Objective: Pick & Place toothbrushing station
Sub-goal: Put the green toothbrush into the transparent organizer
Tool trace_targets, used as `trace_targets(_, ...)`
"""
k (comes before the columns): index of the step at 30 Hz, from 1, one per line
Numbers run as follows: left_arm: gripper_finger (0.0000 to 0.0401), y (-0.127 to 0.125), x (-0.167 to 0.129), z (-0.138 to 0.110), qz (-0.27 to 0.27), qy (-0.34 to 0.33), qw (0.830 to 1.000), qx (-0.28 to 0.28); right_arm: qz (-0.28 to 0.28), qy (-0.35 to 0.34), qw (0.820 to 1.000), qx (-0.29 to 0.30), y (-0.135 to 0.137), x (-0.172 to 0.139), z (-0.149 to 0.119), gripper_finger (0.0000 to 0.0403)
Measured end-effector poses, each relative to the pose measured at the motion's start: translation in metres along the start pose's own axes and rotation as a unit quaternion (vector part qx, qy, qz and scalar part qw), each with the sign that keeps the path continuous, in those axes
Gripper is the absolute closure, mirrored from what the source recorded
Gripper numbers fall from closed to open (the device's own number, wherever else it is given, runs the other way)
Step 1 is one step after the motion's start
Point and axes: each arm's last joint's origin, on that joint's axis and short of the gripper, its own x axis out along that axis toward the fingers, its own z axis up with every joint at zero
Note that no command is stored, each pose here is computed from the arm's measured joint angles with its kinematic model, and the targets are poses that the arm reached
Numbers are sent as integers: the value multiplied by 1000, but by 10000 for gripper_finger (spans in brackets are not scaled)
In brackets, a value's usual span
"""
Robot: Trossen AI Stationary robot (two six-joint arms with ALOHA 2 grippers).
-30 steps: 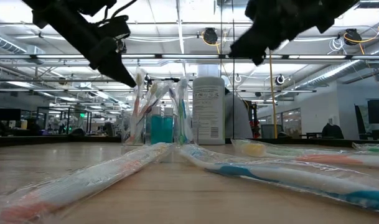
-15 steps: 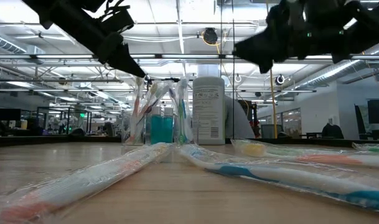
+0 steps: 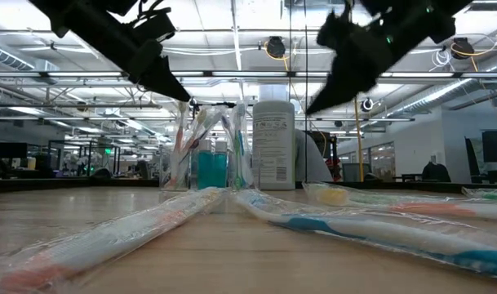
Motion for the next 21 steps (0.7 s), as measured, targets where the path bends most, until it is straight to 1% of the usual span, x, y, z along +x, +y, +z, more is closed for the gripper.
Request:
trace_targets(2,256,0,0,-1,-1,5,1000,-10,-11,50,998,22,-1,6,-13,268)
trace_targets(6,256,0,0,-3,-1,14,1000,-12,-24,101,991,78,-2,22,-39,266)
trace_targets(8,256,0,0,-3,-1,15,1000,-13,-29,113,988,97,-1,32,-48,260)
trace_targets(11,256,0,0,-3,-2,15,1000,-13,-35,138,985,96,0,42,-59,243)
trace_targets(14,256,0,0,-3,-2,15,1000,-13,-39,154,983,91,0,47,-65,223)
trace_targets(18,256,0,0,-3,-2,15,1000,-13,-49,146,985,77,0,49,-65,203)
trace_targets(21,256,0,0,-3,-2,15,1000,-12,-44,132,986,89,0,49,-62,197)
